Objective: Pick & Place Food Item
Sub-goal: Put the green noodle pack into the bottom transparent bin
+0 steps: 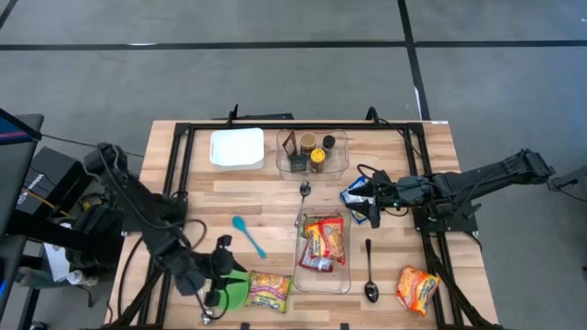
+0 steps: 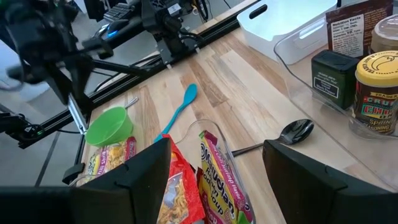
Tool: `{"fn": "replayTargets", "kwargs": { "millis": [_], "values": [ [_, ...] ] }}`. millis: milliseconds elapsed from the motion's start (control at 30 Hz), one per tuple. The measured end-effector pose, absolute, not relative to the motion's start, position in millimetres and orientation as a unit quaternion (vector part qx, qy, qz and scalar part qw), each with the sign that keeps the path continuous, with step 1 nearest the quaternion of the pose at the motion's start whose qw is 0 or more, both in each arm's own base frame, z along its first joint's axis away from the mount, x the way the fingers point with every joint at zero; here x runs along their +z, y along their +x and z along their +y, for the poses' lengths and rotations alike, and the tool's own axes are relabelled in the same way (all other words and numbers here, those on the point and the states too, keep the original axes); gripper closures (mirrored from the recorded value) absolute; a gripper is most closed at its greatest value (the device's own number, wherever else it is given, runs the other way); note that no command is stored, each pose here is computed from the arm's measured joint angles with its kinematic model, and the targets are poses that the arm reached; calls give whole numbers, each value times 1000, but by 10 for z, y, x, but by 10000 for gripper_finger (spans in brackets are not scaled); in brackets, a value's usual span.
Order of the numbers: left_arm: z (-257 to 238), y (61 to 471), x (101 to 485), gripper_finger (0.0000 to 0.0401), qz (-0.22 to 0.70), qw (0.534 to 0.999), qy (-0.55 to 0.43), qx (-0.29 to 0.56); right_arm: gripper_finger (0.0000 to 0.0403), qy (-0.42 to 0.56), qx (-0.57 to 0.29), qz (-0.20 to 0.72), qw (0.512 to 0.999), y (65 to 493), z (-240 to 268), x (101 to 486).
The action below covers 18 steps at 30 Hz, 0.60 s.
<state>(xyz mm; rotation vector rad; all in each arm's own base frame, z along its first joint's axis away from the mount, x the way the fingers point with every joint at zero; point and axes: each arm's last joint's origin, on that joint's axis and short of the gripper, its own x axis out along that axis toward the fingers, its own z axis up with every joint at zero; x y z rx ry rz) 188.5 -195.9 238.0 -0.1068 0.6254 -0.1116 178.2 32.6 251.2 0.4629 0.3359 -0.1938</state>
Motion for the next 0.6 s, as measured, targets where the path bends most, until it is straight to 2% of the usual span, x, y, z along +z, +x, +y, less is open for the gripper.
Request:
{"fn": "replayTargets", "kwargs": {
  "millis": [133,300,600],
  "values": [
    [-2000,2000,2149,289,340,939,-15,-43,154,228,-95,165,955,1782,326,2512],
    [-2095,2086,1970,289,357,930,35,-84,154,228,-95,165,955,1782,326,2512],
    [-2340,2164,1925,289,293,939,61,-169,154,228,-95,165,955,1782,326,2512]
  ]
}}
